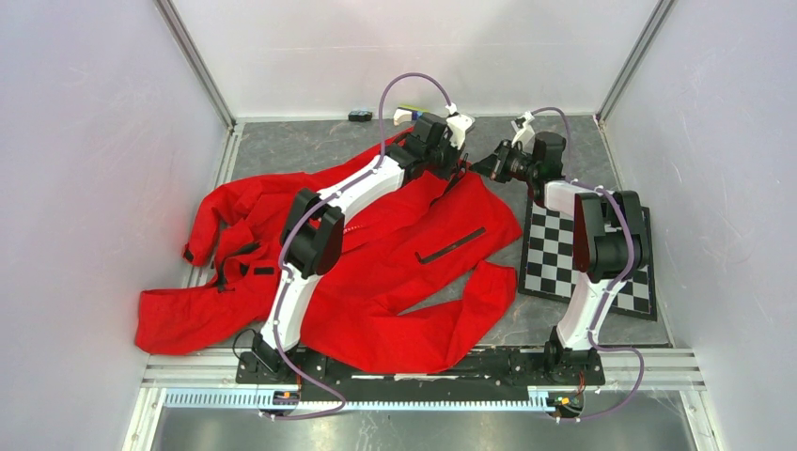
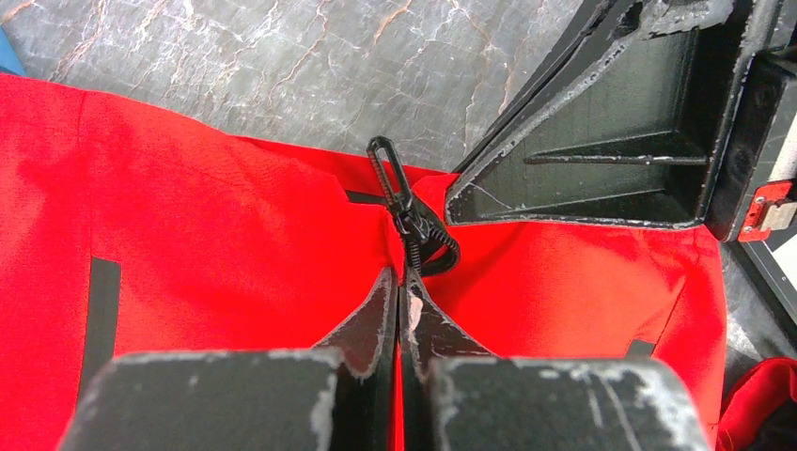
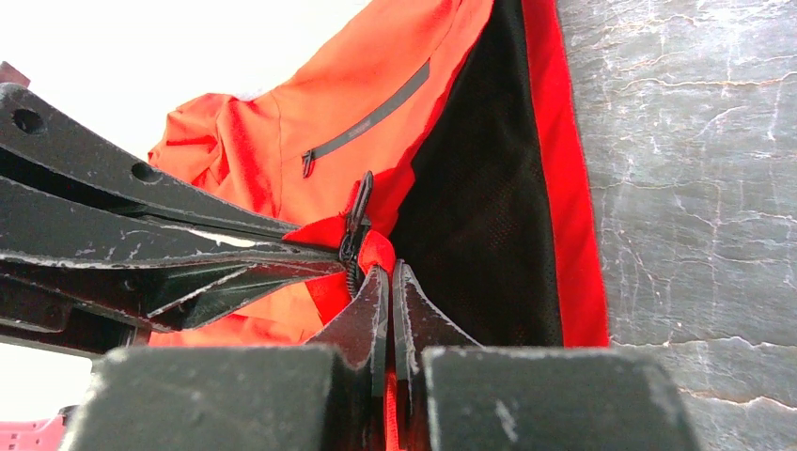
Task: Zip up the jacket
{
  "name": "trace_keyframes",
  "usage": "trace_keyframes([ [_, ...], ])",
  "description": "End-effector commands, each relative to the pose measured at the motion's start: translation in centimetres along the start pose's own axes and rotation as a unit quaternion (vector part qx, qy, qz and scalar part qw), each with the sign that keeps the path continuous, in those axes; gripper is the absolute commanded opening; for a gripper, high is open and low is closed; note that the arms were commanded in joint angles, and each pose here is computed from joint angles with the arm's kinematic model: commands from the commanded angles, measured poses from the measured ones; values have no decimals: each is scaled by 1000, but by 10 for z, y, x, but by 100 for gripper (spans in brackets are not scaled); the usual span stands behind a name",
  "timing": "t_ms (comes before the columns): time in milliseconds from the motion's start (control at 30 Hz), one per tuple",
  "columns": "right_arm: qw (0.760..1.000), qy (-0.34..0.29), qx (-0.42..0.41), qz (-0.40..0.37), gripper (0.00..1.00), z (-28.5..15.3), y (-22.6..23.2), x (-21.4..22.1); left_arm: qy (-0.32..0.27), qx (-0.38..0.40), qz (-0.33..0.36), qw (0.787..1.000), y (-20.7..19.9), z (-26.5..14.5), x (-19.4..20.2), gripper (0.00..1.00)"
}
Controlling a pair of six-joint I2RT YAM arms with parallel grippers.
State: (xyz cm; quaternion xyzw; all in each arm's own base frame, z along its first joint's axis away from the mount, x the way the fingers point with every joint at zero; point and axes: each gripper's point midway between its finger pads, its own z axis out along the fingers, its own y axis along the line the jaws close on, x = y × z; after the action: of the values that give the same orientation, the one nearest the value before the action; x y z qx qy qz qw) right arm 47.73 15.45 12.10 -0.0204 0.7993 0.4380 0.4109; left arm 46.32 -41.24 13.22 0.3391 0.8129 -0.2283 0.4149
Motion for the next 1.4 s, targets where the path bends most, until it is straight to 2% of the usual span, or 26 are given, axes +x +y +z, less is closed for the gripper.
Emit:
trace_keyframes([
  [0,997,-75,-3,-19,0,-1,0,-39,-14,28,5,999,-17,-19,-21,2],
  [367,996,-80,-32,-18,0,0,9,-39,1,80,-54,995,-30,-24,-20,2],
  [467,996,-78,-40,-21,0,-2,12,-38,9,126,-98,987,-33,-27,-18,2],
  [600,996,-81,-41,-20,0,-1,13,-40,22,136,-159,978,-19,-30,-11,2],
  [900,993,-99,-54,-21,0,-3,21,-51,35,134,-168,976,-20,-29,0,2],
  [1167,989,-127,-76,-14,0,-8,34,-70,45,91,-153,983,-6,-27,19,2],
  [1367,987,-125,-94,-32,0,-13,41,-63,27,100,-185,977,-5,-26,11,2],
])
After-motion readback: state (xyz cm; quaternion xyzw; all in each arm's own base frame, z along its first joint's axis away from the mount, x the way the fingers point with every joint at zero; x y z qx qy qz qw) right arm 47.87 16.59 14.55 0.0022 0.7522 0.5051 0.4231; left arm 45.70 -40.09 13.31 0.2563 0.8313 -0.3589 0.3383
